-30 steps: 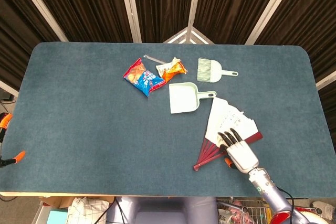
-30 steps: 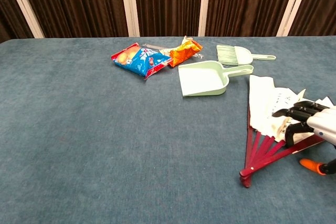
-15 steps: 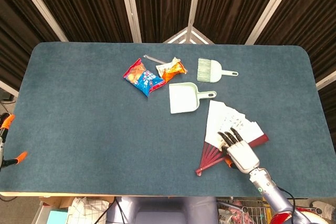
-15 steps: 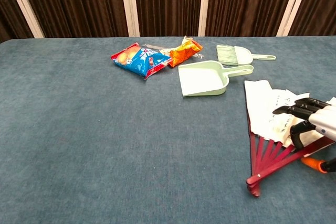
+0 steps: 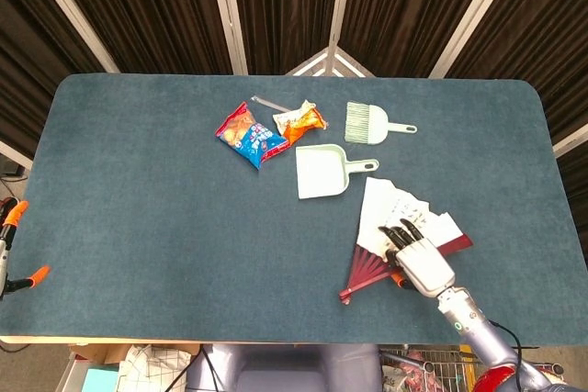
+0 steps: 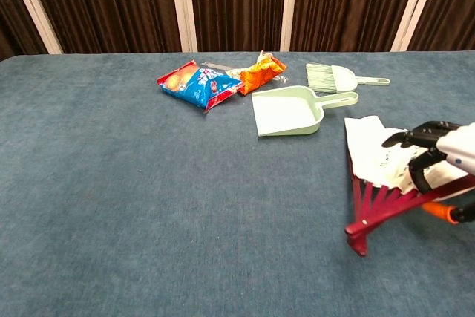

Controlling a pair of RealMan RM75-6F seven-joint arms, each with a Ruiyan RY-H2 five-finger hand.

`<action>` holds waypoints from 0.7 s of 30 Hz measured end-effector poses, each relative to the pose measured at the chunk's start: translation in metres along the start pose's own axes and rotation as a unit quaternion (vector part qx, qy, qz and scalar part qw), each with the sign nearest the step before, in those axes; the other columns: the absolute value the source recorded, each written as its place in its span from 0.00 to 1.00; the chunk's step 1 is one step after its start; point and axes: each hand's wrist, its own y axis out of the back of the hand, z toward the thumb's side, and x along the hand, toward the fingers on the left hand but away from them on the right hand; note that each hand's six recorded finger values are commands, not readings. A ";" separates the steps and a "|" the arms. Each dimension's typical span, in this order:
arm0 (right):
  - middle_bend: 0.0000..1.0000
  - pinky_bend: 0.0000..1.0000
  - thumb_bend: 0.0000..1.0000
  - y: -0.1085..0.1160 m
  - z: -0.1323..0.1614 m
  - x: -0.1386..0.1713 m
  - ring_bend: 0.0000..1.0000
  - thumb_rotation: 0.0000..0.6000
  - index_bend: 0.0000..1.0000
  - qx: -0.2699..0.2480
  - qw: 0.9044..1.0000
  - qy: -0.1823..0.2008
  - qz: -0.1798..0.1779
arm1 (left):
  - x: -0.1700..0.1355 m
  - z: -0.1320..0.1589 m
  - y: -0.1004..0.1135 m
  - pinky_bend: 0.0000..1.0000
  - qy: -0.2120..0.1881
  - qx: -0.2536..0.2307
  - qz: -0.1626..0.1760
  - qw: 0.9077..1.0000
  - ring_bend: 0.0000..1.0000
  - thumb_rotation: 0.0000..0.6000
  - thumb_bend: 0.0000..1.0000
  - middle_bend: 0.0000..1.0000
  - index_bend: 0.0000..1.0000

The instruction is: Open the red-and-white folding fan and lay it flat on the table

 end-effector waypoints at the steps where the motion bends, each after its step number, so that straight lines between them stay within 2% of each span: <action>1: 0.20 0.12 0.47 0.003 0.001 -0.002 0.19 1.00 0.68 0.000 1.000 0.004 0.001 | 0.000 0.000 0.000 0.00 -0.001 0.000 0.000 1.000 0.00 1.00 0.16 0.00 0.00; 7: 0.21 0.17 0.56 0.035 0.008 -0.014 0.20 1.00 0.68 -0.004 1.000 0.026 0.008 | -0.001 0.001 0.000 0.00 -0.005 -0.003 -0.001 1.000 0.00 1.00 0.16 0.00 0.00; 13: 0.23 0.18 0.61 0.077 0.022 -0.032 0.20 1.00 0.71 -0.020 0.999 0.040 0.021 | -0.002 0.003 0.001 0.00 -0.014 -0.006 -0.001 1.000 0.00 1.00 0.16 0.00 0.00; 18: 0.25 0.20 0.63 0.117 0.027 -0.053 0.23 1.00 0.72 -0.022 0.998 0.039 0.038 | -0.003 0.003 0.002 0.00 -0.017 -0.011 0.000 1.000 0.00 1.00 0.16 0.00 0.00; 21: 0.25 0.20 0.63 0.139 0.032 -0.069 0.23 1.00 0.72 -0.015 0.999 0.040 0.033 | -0.003 0.001 0.004 0.00 -0.017 -0.016 0.003 1.000 0.00 1.00 0.16 0.00 0.00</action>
